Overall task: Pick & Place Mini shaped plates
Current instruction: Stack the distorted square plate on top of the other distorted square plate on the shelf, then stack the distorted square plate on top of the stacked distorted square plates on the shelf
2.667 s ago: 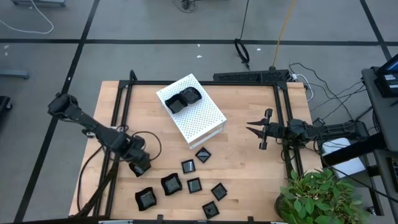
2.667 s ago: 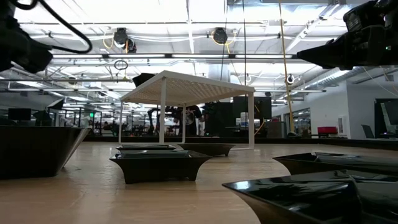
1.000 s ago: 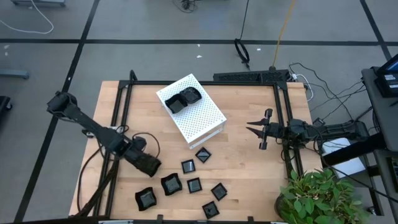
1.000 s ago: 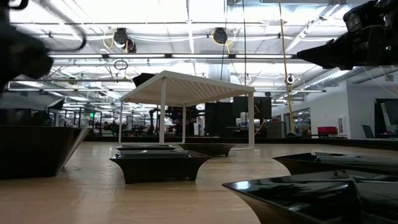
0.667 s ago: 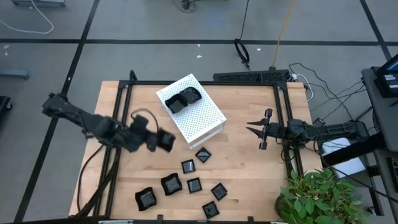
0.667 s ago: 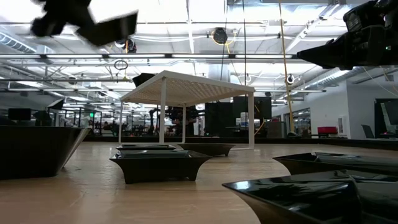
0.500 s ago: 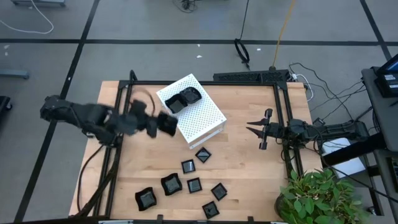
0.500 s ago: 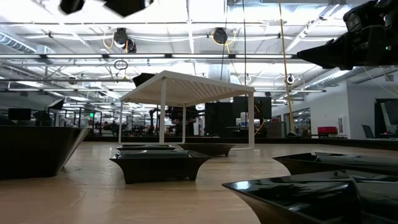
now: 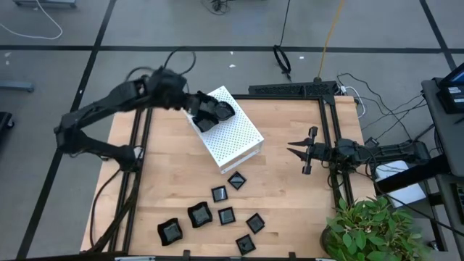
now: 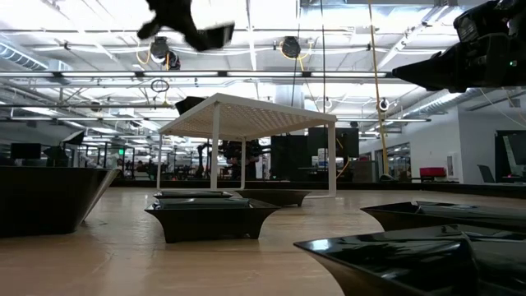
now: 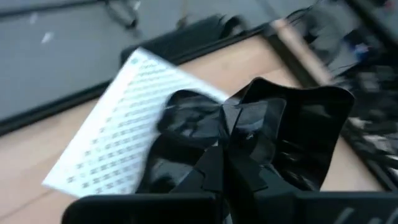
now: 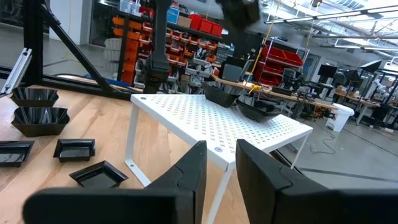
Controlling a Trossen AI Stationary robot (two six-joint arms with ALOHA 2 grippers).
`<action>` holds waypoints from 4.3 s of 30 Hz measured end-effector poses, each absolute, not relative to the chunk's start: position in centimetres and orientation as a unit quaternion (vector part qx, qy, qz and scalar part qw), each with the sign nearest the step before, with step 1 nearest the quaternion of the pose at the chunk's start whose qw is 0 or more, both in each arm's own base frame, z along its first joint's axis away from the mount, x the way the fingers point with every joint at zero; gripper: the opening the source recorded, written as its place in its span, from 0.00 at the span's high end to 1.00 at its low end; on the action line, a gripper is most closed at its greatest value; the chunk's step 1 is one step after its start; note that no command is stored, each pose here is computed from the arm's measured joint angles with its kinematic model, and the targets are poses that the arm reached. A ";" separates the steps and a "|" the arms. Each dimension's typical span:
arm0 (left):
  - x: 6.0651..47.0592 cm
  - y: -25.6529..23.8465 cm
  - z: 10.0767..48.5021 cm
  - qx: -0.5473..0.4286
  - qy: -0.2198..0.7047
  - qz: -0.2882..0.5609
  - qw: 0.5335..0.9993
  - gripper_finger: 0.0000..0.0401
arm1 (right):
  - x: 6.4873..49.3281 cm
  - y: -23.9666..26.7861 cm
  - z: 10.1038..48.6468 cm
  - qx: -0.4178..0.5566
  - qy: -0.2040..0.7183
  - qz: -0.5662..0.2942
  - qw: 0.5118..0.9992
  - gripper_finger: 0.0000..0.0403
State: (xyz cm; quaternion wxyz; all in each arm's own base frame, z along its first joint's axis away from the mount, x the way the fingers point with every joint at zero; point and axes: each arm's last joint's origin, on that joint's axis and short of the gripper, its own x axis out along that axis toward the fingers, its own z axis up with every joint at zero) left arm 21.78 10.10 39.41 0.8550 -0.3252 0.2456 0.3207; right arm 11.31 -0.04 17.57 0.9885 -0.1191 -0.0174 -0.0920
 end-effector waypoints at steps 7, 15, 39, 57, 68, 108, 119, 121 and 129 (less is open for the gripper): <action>22.6 14.0 35.8 -0.371 0.337 0.347 0.793 0.99 | 11.3 0.0 17.6 -0.119 -0.017 -0.092 0.988 0.82; 23.9 15.0 33.7 -0.377 0.384 0.355 0.764 0.99 | 11.3 0.0 17.6 -0.119 -0.017 -0.092 0.988 0.82; 24.1 14.9 32.2 -0.346 0.464 0.313 0.753 0.99 | 11.3 0.0 17.6 -0.119 -0.017 -0.092 0.988 0.82; 23.9 14.6 32.6 -0.274 0.482 0.290 0.780 0.68 | 11.3 0.0 17.6 -0.119 -0.017 -0.092 0.988 0.82; 22.6 7.2 37.6 -0.303 0.453 0.094 0.833 0.71 | 11.3 0.0 17.6 -0.119 -0.017 -0.092 0.988 0.82; 17.9 -23.5 18.9 -0.316 0.610 0.234 0.688 0.71 | 11.3 0.0 17.6 -0.119 -0.017 -0.092 0.988 0.82; 17.8 -23.5 17.7 -0.259 0.629 0.241 0.692 0.71 | 11.3 0.0 17.6 -0.119 -0.017 -0.092 0.988 0.82; 17.7 -23.3 17.7 -0.251 0.631 0.248 0.690 0.71 | 11.3 0.0 17.6 -0.119 -0.017 -0.092 0.988 0.82; 17.3 -23.2 17.2 -0.246 0.633 0.249 0.691 0.71 | 11.3 0.0 17.6 -0.119 -0.017 -0.092 0.988 0.82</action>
